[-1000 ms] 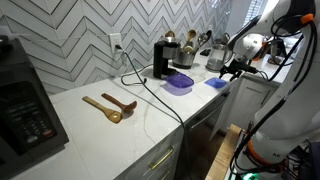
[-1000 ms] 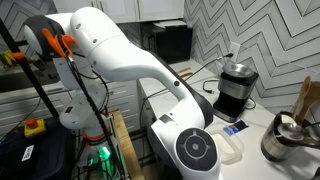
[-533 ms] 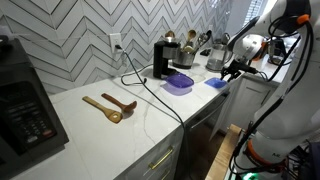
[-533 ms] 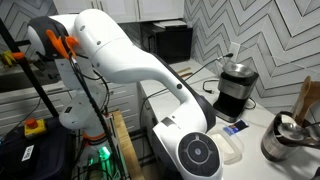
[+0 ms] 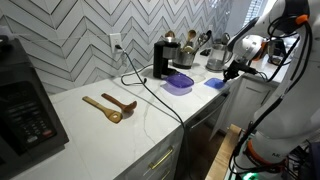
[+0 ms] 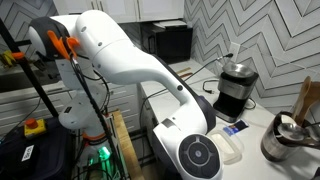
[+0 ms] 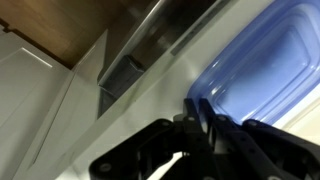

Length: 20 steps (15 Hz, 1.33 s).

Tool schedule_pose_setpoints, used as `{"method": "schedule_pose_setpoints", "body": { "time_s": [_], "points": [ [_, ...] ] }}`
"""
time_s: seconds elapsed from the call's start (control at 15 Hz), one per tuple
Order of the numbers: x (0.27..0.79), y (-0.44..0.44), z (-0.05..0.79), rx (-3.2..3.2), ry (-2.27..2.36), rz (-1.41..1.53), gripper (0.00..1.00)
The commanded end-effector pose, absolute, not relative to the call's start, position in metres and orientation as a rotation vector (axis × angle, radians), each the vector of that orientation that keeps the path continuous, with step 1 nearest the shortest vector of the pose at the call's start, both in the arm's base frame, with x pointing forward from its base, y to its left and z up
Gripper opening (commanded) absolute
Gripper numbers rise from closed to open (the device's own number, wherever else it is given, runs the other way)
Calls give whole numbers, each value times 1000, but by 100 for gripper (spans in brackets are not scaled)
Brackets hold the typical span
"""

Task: Put the purple lid on the lunchbox on the left and then put the blue lid on the lunchbox on the right

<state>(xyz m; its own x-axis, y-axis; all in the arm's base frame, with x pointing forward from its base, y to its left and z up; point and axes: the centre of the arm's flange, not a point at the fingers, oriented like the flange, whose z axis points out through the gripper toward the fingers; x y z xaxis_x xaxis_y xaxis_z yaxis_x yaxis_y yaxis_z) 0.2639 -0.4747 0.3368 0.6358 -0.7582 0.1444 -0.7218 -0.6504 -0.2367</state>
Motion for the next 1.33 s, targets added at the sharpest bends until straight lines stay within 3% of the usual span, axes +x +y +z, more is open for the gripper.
{"method": "schedule_pose_setpoints", "body": {
  "time_s": [0.0,0.2,1.27],
  "points": [
    [262,-484,330,-2695,1224,-361,6],
    [262,-483,332,-2690,1223,-355,2],
    [247,-449,414,-2771,1079,-288,2]
  ]
}}
